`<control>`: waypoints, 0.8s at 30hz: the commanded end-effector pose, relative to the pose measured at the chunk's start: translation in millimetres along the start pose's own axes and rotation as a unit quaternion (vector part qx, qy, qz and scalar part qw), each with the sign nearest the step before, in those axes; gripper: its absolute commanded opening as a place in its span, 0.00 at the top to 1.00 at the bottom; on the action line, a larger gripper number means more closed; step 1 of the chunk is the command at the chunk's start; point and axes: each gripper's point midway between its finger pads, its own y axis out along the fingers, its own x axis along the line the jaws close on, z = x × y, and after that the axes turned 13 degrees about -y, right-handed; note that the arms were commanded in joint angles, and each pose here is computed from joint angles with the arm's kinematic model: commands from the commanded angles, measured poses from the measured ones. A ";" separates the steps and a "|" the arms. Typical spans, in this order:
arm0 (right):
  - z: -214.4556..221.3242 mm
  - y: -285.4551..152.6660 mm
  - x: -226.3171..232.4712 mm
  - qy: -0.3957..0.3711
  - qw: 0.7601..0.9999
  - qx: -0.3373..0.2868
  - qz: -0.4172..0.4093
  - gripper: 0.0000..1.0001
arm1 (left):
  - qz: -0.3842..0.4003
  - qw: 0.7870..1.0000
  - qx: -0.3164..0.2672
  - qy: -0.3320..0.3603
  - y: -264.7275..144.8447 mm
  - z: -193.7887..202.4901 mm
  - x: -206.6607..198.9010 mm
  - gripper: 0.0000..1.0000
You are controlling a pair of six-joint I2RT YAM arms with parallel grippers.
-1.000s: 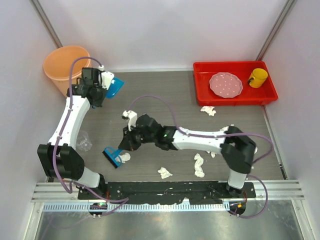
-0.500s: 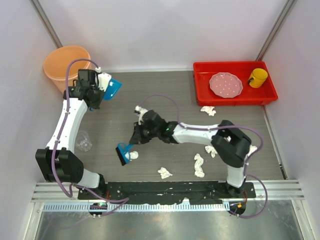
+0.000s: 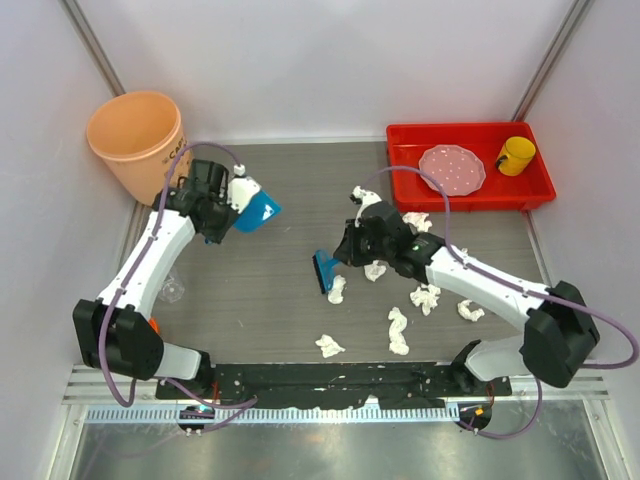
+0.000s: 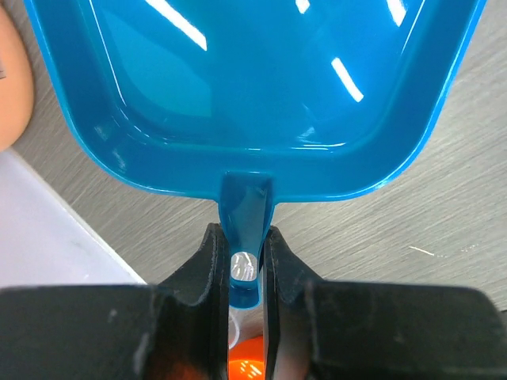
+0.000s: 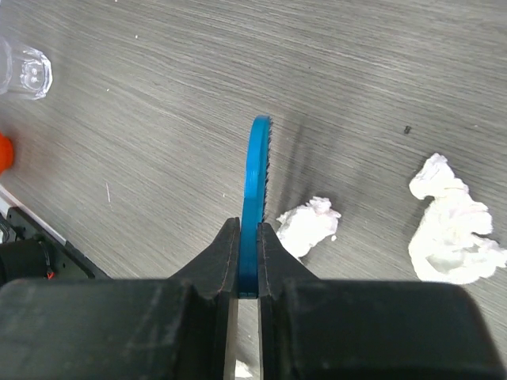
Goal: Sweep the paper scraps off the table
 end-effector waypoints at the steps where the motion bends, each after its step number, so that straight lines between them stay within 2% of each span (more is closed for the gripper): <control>1: -41.8 -41.0 5.2 -0.046 0.998 -0.048 0.014 0.99 | 0.018 0.999 0.007 0.033 -5.2 8.6 -8.2 1.00; 3: -64.3 -62.1 0.2 -0.062 0.994 -0.078 0.040 0.99 | 0.027 0.998 0.031 0.054 -1.9 22.4 -11.8 1.00; 6: -72.6 -83.2 -32.7 -0.088 0.985 -0.072 0.131 0.99 | 0.063 0.993 0.074 0.073 6.0 48.2 -29.4 1.00; 8: -70.0 -95.2 -63.7 -0.095 0.972 -0.050 0.207 0.99 | 0.089 0.986 0.107 0.094 14.2 69.5 -51.8 1.00; 10: -60.3 -100.2 -83.9 -0.113 0.962 -0.016 0.248 0.99 | 0.097 0.978 0.143 0.117 23.2 93.9 -67.5 1.00; 13: -54.1 -110.4 -109.7 -0.136 0.939 0.016 0.316 0.99 | 0.100 0.967 0.154 0.177 30.8 106.9 -92.6 1.00; 15: -49.6 -116.5 -125.6 -0.147 0.920 0.037 0.363 0.99 | 0.106 0.964 0.159 0.185 34.3 111.1 -100.2 1.00; 17: -40.0 -108.4 -127.9 -0.155 0.919 0.056 0.358 0.99 | 0.116 0.958 0.169 0.201 40.4 115.5 -111.5 1.00; 22: -13.1 -62.5 -108.2 -0.151 0.947 0.094 0.269 0.99 | 0.123 0.943 0.190 0.242 52.2 121.6 -138.7 1.00; 24: -9.1 -52.5 -101.2 -0.135 0.955 0.091 0.247 0.99 | 0.124 0.940 0.196 0.251 57.0 123.0 -144.3 1.00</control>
